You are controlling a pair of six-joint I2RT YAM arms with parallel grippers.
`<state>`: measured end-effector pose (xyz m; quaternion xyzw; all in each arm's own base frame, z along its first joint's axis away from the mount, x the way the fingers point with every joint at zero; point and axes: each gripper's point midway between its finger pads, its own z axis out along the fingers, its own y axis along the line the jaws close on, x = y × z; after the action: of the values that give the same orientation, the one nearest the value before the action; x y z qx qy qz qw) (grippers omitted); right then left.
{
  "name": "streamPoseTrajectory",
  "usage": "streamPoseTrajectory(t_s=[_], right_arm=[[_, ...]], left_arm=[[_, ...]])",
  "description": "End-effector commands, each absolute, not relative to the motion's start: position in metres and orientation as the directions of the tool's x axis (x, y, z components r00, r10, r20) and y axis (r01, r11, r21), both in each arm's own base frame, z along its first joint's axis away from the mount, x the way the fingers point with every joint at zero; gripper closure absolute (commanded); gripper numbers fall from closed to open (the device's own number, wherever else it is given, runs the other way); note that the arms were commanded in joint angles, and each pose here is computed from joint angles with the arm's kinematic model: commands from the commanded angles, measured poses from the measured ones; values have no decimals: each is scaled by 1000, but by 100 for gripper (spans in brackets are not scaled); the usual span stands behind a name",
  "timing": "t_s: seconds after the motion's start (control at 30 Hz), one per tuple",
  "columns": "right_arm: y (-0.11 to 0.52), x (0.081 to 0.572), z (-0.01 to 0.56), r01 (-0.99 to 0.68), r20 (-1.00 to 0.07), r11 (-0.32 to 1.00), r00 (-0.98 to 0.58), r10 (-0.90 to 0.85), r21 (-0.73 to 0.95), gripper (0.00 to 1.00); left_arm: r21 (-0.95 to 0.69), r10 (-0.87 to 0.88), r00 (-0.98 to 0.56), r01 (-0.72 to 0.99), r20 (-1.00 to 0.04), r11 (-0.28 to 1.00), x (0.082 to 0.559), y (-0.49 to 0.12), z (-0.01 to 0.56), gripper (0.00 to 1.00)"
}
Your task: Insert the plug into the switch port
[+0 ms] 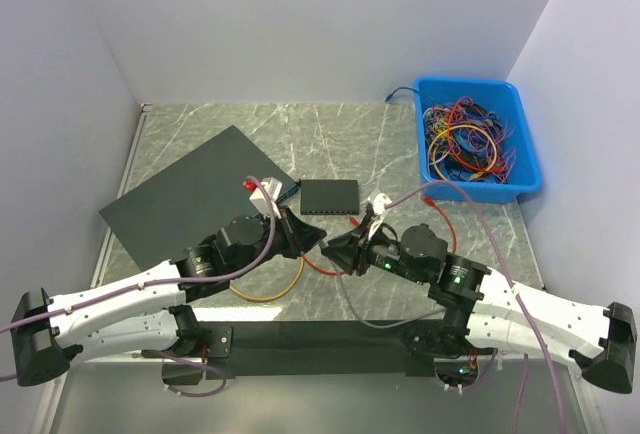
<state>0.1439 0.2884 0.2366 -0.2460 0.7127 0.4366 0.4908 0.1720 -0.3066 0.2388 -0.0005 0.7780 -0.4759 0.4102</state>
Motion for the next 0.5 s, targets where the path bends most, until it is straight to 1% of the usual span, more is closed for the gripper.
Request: streamPoseTrajectory(t_s=[0.0,0.2,0.47], right_arm=[[291,148,244,-777,-932,531,-356,73,338,62],[295,148,239,-770,-932,546,-357,61,331,65],[296,153,236,-758,-933,569,-357,48,320,65]], left_arm=[[-757,-421,-650,404,-633,514,174,-310,258,100],[-762,-423,-654,402,-627,508,173,-311,258,99],[-759,-423,-651,403,-630,511,173,-310,256,99]])
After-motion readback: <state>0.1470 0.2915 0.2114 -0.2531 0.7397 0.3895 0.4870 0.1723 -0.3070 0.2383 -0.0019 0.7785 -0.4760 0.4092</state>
